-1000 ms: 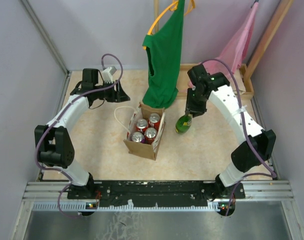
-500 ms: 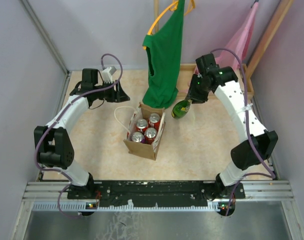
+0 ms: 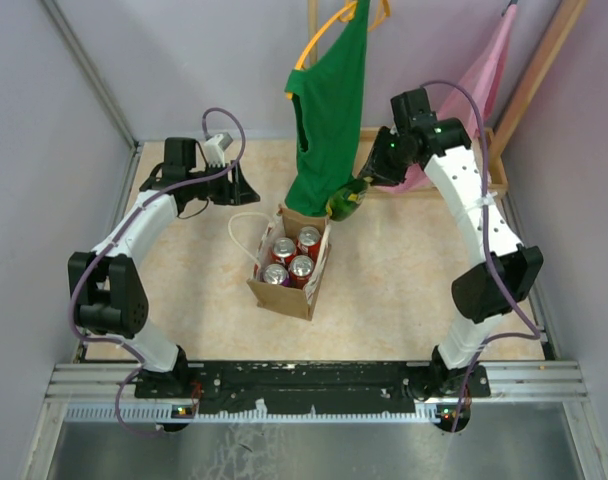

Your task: Place the beverage into the canvas bag

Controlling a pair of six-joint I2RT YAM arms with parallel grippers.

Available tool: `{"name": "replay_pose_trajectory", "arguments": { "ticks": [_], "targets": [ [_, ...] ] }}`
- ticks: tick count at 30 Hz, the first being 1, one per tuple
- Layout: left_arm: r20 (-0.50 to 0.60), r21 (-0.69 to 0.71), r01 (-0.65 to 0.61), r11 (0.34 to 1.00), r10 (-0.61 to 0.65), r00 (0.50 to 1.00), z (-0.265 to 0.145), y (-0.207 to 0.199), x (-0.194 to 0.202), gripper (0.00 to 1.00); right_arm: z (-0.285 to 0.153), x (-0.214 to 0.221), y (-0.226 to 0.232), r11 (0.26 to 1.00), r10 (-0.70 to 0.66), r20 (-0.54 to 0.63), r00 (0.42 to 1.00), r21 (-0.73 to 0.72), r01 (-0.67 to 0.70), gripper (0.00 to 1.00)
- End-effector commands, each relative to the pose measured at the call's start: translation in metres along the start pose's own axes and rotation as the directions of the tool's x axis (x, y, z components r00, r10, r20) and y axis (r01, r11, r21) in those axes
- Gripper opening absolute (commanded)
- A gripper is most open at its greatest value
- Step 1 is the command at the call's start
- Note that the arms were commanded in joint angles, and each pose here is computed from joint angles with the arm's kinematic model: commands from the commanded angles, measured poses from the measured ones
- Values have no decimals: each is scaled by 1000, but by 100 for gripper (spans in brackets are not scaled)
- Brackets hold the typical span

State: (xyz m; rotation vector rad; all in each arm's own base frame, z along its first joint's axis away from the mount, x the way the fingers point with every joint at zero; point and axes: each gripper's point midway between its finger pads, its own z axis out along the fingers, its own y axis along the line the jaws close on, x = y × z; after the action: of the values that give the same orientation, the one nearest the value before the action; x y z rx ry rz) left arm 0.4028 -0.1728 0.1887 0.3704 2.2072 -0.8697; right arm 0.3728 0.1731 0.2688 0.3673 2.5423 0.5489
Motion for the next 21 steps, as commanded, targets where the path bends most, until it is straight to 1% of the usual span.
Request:
{"name": "replay_pose_trajectory", "arguments": {
  "ticks": [1,13,21],
  "targets": [
    [33,9,-21,1000,20,999,-8,-9,-7,62,-39,-50,60,972,11,178,984,-233,32,0],
    [30,10,-17,1000,17,999,-8,-9,-6,62,-61,-66,96,923,43,219,975,-383,45,0],
    [30,12,-18,1000,18,999,-9,-9,-5,62,-68,-62,112,878,89,191,978,-479,13,0]
  ]
}}
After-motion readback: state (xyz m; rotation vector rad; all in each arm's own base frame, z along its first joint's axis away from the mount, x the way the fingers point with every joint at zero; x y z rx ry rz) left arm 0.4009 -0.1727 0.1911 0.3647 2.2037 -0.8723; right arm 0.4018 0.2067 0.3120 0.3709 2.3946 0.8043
